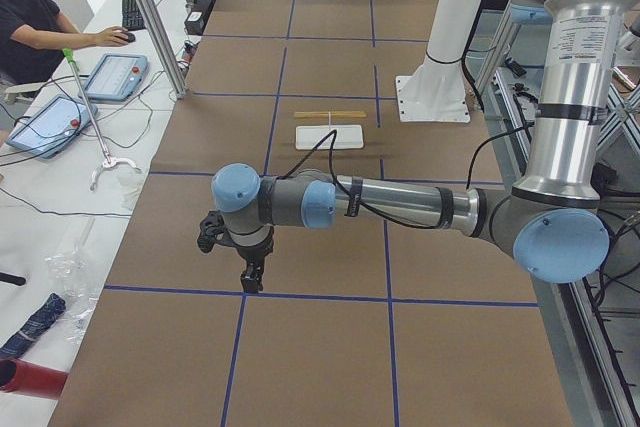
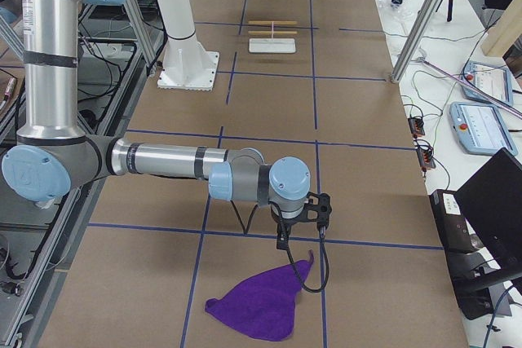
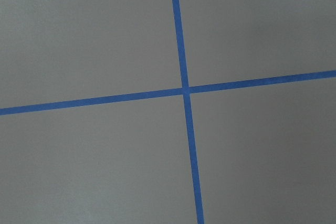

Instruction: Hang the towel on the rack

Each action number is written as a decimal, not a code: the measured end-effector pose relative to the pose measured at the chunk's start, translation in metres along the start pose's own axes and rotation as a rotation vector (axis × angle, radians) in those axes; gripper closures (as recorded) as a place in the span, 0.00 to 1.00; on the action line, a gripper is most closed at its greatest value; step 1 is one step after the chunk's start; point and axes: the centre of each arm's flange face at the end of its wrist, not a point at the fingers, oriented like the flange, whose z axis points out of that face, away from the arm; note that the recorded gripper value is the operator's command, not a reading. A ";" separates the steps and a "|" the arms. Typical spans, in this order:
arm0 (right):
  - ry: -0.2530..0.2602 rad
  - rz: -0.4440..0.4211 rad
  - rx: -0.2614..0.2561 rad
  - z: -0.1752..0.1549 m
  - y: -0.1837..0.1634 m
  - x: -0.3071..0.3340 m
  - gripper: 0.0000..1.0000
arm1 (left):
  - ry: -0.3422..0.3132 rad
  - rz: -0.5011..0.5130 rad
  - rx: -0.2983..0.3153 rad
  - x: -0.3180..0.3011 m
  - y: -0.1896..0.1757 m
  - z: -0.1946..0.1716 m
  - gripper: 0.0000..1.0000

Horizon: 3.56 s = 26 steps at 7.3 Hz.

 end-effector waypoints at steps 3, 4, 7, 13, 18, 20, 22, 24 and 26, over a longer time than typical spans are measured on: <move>-0.002 -0.040 0.012 0.001 -0.010 -0.014 0.00 | 0.000 0.001 0.002 0.001 0.000 -0.001 0.00; 0.000 -0.069 0.018 0.006 -0.016 -0.024 0.00 | 0.000 0.003 0.004 0.002 -0.001 -0.002 0.00; 0.009 -0.083 -0.016 0.057 -0.006 0.024 0.00 | -0.001 0.010 0.012 0.005 -0.003 -0.006 0.00; 0.095 -0.270 0.007 0.153 0.021 0.138 0.00 | -0.003 0.025 0.033 0.015 -0.009 -0.016 0.00; 0.100 -0.272 -0.039 0.172 0.023 0.149 0.00 | -0.003 0.027 0.035 0.016 -0.010 -0.018 0.00; 0.100 -0.264 -0.052 0.177 0.027 0.152 0.82 | -0.003 0.027 0.036 0.016 -0.010 -0.018 0.00; 0.099 -0.264 -0.056 0.179 0.027 0.153 1.00 | -0.003 0.029 0.037 0.017 -0.010 -0.019 0.00; 0.097 -0.265 -0.057 0.179 0.027 0.152 1.00 | -0.003 0.030 0.038 0.017 -0.010 -0.019 0.00; 0.095 -0.272 -0.049 0.176 0.024 0.148 1.00 | -0.003 0.031 0.041 0.019 -0.011 -0.021 0.00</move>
